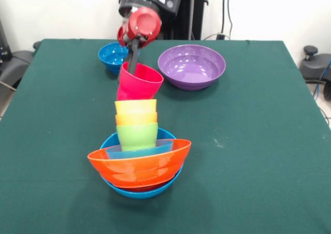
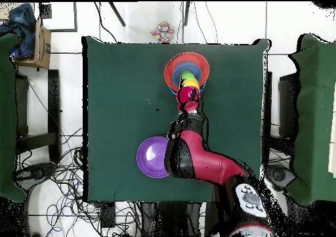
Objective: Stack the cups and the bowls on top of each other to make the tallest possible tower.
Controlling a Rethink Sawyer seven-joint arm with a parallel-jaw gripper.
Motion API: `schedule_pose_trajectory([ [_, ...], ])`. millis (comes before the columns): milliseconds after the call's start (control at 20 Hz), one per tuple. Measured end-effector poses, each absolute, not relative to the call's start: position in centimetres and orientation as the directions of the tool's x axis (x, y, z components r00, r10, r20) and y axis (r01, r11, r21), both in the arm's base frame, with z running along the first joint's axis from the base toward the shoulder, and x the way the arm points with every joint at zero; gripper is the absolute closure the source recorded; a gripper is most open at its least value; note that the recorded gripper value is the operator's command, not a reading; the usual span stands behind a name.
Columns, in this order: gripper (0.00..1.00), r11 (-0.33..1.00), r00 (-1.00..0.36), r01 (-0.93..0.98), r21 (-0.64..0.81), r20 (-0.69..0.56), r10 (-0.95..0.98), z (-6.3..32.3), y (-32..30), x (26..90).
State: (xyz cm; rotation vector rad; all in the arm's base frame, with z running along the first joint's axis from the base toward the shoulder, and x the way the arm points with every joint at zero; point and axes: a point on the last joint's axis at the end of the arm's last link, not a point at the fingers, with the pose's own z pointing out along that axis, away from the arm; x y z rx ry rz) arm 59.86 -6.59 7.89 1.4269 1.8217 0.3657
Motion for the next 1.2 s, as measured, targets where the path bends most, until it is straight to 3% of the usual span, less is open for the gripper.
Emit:
schedule_pose_trajectory([
  [650,0.00,0.297,-0.063,0.719,0.629,-0.366,0.928,15.9,-2.6,61.8],
  [1200,0.00,0.285,-0.044,0.706,0.648,-0.362,0.931,17.6,-1.9,62.5],
])
